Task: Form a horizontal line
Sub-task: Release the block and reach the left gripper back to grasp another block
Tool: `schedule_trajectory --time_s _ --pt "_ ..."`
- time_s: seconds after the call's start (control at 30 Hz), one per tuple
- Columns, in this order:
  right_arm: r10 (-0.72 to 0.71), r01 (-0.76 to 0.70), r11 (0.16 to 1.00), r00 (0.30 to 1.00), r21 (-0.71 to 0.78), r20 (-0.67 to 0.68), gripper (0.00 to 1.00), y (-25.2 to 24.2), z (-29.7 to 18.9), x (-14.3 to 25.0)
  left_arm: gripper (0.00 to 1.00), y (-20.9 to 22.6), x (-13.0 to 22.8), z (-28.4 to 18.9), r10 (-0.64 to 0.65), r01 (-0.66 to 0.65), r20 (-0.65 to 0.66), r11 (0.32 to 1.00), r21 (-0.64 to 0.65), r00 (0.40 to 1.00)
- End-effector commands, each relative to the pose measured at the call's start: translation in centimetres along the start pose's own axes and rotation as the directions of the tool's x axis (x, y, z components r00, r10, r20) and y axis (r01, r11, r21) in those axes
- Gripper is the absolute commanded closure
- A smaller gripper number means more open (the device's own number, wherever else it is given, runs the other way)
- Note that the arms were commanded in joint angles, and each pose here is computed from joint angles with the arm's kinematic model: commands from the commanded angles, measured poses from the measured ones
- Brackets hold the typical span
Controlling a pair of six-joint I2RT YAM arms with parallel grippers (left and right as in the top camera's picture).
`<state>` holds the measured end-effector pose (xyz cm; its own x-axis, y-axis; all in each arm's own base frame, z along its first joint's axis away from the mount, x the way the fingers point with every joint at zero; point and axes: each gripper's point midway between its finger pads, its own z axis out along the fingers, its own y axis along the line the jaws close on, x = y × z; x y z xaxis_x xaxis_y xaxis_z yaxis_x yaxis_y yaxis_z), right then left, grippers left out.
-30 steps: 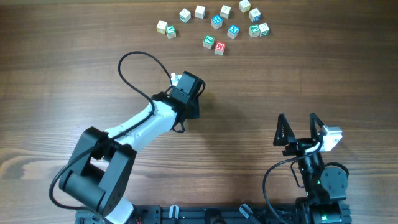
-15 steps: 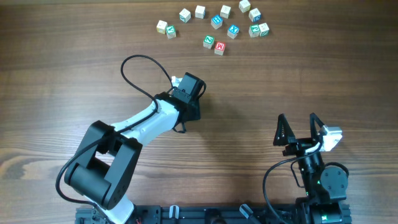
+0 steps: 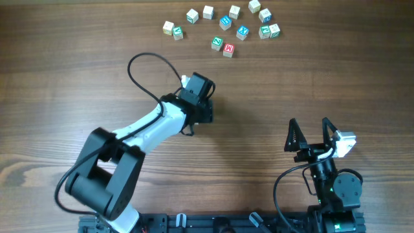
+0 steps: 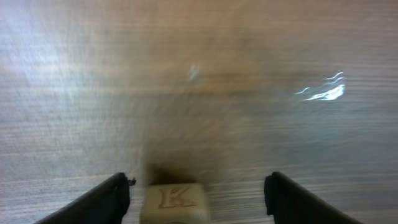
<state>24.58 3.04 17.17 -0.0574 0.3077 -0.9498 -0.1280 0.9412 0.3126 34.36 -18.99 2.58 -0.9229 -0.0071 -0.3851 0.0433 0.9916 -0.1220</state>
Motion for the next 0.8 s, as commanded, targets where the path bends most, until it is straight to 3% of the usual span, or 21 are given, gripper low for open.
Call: schedule_trajectory --time_s 0.0,0.27,0.5,0.6,0.77 --pt "0.004 -0.004 1.0 1.0 -0.002 0.004 0.0 0.1 0.0 -0.1 0.0 -2.0 -6.8 -5.6 0.062 -0.079 0.204 0.994 0.08 0.977" --pt "0.004 -0.004 1.0 1.0 -0.002 0.004 0.0 0.1 0.0 -0.1 0.0 -1.8 -17.5 -15.4 -0.032 -0.044 0.48 0.988 0.146 0.877" --pt "0.004 -0.004 1.0 1.0 -0.002 0.003 0.0 0.1 0.0 -0.1 0.0 1.1 -23.7 -20.2 -0.074 -0.028 0.656 0.989 0.143 0.751" --pt "0.004 -0.004 1.0 1.0 -0.002 0.003 0.0 0.1 0.0 -0.1 0.0 3.4 -25.3 -18.6 -0.161 0.065 0.661 0.984 0.167 0.733" --pt "0.004 -0.004 1.0 1.0 -0.002 0.003 0.0 0.1 0.0 -0.1 0.01 4.5 -26.6 -10.2 -0.223 0.135 0.612 0.973 0.188 0.759"
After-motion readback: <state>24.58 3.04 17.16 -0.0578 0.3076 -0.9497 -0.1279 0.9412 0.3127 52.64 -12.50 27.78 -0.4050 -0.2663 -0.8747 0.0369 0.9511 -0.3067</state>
